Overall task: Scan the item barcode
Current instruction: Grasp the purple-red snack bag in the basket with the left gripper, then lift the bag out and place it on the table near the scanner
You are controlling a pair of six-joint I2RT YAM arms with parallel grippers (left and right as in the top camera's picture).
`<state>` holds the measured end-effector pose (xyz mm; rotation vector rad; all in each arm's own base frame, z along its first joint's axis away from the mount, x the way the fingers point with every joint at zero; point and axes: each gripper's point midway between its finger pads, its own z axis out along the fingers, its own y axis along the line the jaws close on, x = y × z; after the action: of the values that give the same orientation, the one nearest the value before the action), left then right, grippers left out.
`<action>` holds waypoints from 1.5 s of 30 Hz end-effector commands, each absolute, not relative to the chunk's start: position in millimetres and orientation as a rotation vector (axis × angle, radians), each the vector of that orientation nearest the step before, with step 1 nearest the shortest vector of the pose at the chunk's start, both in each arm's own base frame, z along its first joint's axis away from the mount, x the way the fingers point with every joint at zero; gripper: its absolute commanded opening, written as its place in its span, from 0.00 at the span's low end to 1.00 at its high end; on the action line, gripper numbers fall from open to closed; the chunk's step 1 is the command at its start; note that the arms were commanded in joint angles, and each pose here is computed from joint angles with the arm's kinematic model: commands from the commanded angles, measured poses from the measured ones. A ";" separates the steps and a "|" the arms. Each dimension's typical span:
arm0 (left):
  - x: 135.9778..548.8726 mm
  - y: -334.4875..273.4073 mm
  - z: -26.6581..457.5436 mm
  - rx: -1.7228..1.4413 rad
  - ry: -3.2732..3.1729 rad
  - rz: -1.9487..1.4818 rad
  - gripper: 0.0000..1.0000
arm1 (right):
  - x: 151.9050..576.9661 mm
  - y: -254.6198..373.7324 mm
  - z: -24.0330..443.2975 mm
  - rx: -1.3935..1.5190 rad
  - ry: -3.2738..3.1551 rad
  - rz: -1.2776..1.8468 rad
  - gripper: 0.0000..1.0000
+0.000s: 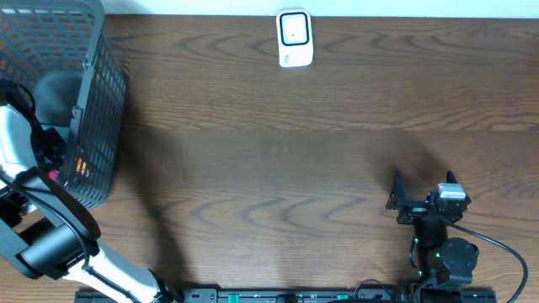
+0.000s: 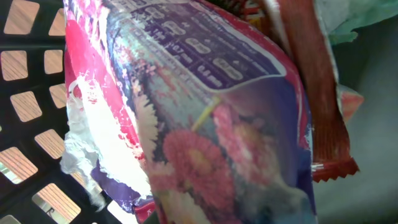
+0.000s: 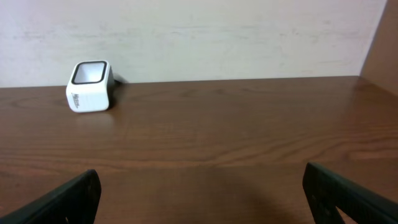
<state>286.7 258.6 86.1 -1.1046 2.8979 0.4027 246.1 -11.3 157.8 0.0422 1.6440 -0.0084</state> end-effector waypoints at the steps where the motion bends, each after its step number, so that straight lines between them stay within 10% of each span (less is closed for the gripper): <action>1: 300.3 267.2 133.8 -1.076 2.761 0.448 0.07 | 246.0 -9.4 157.1 0.027 1.643 -0.011 0.99; 15: 341.2 210.6 367.4 -0.824 1.984 0.140 0.07 | 246.0 -9.4 157.1 0.027 1.643 -0.011 0.99; 24: 354.6 67.7 490.7 -0.359 1.685 -0.473 0.07 | 246.0 -9.4 157.1 0.027 1.643 -0.011 0.99; 31: 367.4 -66.9 460.1 0.097 1.832 -0.630 0.07 | 246.0 -9.4 157.1 0.027 1.643 -0.011 0.99; 45: 392.3 -241.9 248.7 0.963 2.222 -0.354 0.08 | 246.0 -9.4 157.1 0.027 1.643 -0.011 0.99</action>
<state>375.0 -237.6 284.1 0.7954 2.2311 -0.6193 246.1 -11.1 157.8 0.0416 1.6440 -0.0078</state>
